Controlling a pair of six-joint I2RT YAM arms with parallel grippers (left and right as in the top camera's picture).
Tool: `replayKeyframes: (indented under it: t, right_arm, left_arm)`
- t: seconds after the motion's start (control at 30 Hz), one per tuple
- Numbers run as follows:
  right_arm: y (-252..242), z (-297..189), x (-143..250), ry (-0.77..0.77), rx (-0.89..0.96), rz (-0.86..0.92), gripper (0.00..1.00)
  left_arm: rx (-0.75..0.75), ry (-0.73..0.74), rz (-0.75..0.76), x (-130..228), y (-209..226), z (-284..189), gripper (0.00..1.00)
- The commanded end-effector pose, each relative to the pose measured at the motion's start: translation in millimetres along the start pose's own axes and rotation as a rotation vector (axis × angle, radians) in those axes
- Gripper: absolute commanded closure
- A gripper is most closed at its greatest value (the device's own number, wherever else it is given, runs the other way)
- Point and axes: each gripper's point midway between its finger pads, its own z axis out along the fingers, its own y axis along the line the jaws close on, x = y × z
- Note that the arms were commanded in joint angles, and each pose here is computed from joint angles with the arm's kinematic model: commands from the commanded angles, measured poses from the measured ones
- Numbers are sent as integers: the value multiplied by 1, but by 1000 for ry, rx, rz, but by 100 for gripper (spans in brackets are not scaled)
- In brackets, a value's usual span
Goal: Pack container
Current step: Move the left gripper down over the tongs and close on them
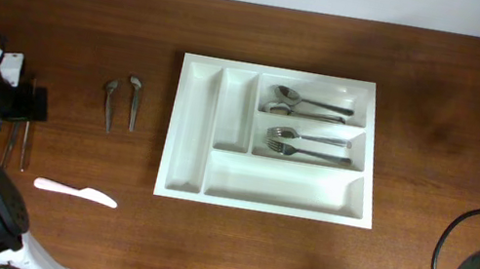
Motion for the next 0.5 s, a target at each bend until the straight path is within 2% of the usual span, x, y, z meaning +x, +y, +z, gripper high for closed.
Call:
replayKeyframes:
  t: [0.0,0.27,0.47]
  right_arm:
    - [2,-3,-5,-14,-4,3,1]
    - [2,-3,-5,-14,-4,3,1]
    - [2,-3,-5,-14,-4,3,1]
  left_arm:
    - [-19,3,-43,1,16,3,1]
    - [-14,-17,12,-5,18,12,1]
    - [89,15,14,-1,-1,34,1]
